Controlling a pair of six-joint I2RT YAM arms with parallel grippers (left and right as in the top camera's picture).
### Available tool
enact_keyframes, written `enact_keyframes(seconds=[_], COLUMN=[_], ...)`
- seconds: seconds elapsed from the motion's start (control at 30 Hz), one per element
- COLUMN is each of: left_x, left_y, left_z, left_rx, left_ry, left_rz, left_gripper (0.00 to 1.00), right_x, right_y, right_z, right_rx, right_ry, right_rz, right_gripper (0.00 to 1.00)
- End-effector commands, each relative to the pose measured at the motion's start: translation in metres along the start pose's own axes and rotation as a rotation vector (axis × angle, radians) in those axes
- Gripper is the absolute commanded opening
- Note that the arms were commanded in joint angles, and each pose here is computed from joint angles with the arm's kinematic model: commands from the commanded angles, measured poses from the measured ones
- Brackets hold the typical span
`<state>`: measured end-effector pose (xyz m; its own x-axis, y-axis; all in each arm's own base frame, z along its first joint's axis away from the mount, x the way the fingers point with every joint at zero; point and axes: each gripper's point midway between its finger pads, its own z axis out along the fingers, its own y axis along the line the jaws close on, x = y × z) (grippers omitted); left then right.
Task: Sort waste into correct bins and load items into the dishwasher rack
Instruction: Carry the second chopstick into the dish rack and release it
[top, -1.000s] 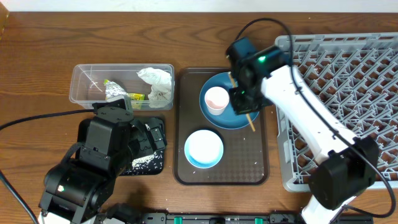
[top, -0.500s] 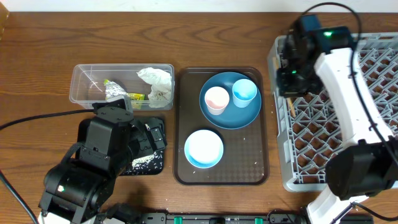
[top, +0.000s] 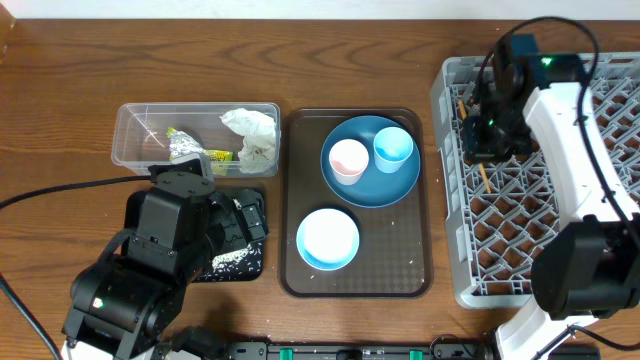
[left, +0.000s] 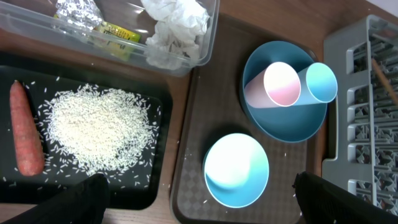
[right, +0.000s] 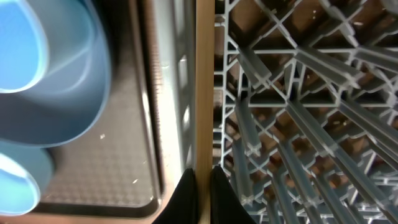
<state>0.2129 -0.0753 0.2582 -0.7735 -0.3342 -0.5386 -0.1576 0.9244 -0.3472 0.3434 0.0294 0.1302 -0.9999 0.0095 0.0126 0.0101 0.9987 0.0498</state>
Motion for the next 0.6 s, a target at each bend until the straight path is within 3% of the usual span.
enact_keyframes(seconds=[0.0,0.07,0.13,0.2,0.37,0.57], left_x=[-0.005,-0.005,-0.005,-0.005,-0.005,-0.005], left_y=[-0.001,-0.001,-0.001,-0.001,-0.001,-0.001], left_z=[-0.004,-0.004,-0.004,-0.004,-0.004,-0.004], left_rx=[0.003,0.003,0.003,0.003,0.003,0.003], left_ry=[-0.018,-0.018,-0.018,-0.018,-0.018,-0.018], left_rz=[-0.002,-0.002,-0.002,-0.002,-0.002,-0.002], left_gripper=[0.98,0.98,0.98,0.98,0.98,0.98], right_x=[0.007,0.008,0.010,0.010,0.007,0.006], right_y=[-0.007,-0.007,-0.007,-0.008,-0.007,0.019], right_z=[0.011,0.017,0.018,0.015,-0.006,-0.051], right_rx=[0.032,0.032,0.033,0.034,0.035,-0.043], right_ry=[0.006,0.013,0.019,0.019,0.005,-0.032], right_rz=[-0.012,-0.013,-0.013,-0.013,-0.012,-0.027], right_gripper=[0.03,0.09,0.29,0.57,0.65,0.56])
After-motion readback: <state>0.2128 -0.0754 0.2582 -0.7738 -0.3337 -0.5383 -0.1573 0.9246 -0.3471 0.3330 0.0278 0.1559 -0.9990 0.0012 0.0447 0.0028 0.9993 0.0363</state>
